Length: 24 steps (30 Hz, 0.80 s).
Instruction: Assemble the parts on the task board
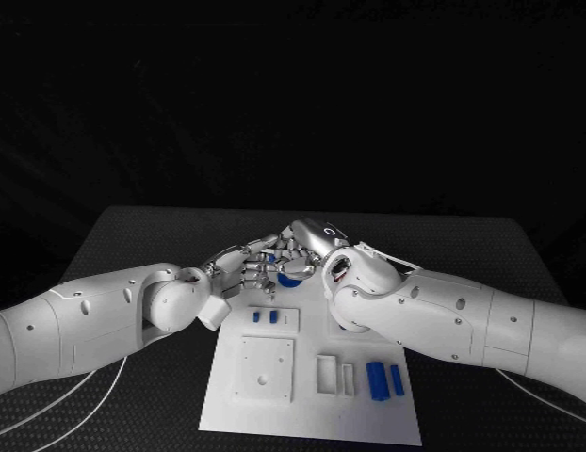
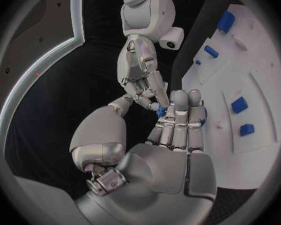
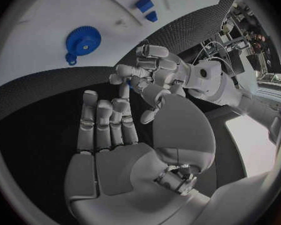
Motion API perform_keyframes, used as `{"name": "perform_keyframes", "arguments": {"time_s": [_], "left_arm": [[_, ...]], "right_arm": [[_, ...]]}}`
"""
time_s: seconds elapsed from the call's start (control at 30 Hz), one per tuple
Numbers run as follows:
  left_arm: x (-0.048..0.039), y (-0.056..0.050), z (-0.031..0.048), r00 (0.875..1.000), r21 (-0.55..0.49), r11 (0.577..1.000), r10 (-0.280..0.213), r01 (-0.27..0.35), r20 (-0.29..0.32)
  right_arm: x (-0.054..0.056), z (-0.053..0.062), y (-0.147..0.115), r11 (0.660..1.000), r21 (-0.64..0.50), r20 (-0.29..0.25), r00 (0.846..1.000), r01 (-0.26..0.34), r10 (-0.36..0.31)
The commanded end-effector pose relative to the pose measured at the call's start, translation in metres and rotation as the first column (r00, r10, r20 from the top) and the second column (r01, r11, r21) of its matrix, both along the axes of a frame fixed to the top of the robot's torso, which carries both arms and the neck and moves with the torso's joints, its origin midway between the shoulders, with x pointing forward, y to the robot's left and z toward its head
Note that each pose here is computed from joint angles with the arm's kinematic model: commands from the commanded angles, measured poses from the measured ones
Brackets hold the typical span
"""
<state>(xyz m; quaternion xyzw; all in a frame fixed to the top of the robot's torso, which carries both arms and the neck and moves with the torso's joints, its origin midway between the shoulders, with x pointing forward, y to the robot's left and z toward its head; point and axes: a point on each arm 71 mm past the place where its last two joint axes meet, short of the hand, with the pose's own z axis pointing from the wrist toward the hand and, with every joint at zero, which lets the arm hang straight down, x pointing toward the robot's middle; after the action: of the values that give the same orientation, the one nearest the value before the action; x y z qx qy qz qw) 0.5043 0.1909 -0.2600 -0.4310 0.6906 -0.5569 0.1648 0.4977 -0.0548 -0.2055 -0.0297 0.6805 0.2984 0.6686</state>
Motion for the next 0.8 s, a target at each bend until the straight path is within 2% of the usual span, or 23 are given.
{"name": "perform_keyframes", "arguments": {"time_s": [0.03,0.8], "left_arm": [[-0.0003,-0.0015,0.0017,1.0,-0.014,1.0,-0.01,0.01,0.007],[-0.0011,-0.0036,0.0018,1.0,-0.016,1.0,-0.016,0.017,0.005]], "right_arm": [[0.0,-0.0008,-0.0006,1.0,0.0,-0.001,1.0,0.002,-0.002],[0.0005,-0.002,0.0025,1.0,-0.008,-0.015,1.0,0.002,-0.002]]}}
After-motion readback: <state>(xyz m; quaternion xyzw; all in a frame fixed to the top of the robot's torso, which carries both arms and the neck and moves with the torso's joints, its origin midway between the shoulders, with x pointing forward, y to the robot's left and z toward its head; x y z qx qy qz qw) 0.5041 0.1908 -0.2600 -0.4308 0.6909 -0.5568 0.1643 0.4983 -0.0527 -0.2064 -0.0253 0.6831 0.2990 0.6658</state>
